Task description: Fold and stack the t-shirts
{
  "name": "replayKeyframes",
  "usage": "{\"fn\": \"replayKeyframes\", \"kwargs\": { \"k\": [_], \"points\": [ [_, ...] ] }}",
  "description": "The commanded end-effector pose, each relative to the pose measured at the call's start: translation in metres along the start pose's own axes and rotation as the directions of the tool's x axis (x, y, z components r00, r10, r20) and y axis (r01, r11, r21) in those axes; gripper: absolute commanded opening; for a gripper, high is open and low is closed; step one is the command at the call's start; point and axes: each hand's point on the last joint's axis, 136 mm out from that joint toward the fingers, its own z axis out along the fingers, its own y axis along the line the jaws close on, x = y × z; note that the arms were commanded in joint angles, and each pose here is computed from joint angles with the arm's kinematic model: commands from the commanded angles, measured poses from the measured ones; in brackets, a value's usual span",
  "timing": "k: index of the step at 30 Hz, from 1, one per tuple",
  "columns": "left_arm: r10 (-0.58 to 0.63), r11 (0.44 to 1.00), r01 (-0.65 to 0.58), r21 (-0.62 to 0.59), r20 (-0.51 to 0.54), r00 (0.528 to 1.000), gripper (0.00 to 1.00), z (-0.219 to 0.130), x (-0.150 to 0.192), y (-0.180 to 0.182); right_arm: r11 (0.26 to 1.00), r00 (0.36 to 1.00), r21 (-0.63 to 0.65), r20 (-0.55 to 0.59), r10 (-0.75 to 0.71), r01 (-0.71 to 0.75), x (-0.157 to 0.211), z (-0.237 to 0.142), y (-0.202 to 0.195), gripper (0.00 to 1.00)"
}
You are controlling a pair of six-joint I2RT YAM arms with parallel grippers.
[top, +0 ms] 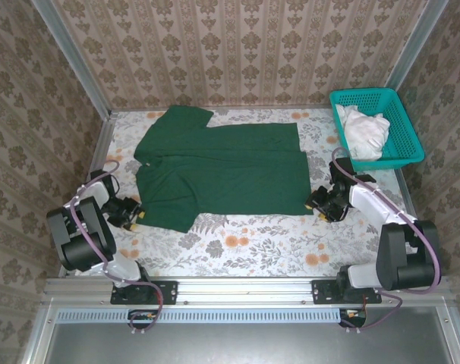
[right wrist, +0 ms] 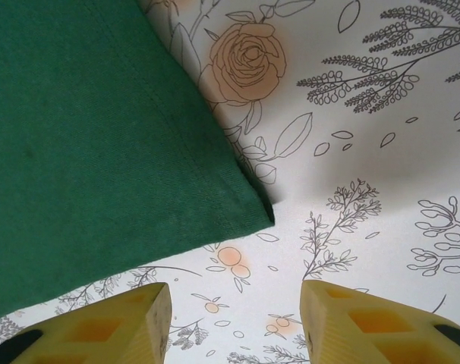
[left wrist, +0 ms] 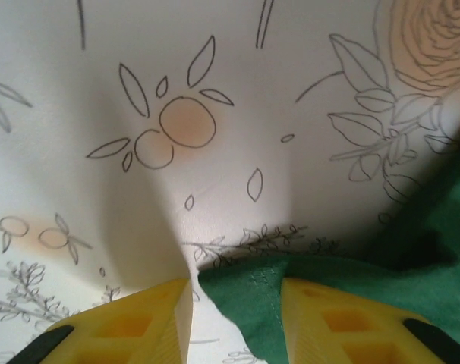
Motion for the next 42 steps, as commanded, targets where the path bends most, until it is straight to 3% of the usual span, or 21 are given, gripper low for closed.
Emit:
{"fn": "replayKeyframes", "kwargs": {
  "k": [1, 19, 33, 42],
  "points": [
    [0.022, 1.0, -0.022, 0.014, -0.002, 1.0, 0.33, 0.001, -0.006, -0.004, 0.999, 1.0, 0.03, -0.011, 0.022, -0.022, -0.005, 0.005, -0.003, 0.5],
    [0.062, 0.998, -0.062, -0.025, 0.002, 0.998, 0.0, 0.005, -0.004, 0.0, 0.995, 1.0, 0.095, -0.011, 0.027, -0.026, -0.018, 0.016, -0.007, 0.47],
    [0.102, 0.995, -0.101, -0.015, 0.04, 0.994, 0.0, -0.007, 0.0, -0.011, 0.992, 0.997, 0.125, -0.07, 0.029, -0.021, -0.026, 0.04, 0.001, 0.32],
    [0.126, 0.992, -0.126, 0.0, 0.049, 0.991, 0.0, -0.016, 0.007, -0.015, 0.991, 0.997, 0.136, -0.076, 0.027, -0.017, -0.026, 0.043, -0.001, 0.11]
  ]
}}
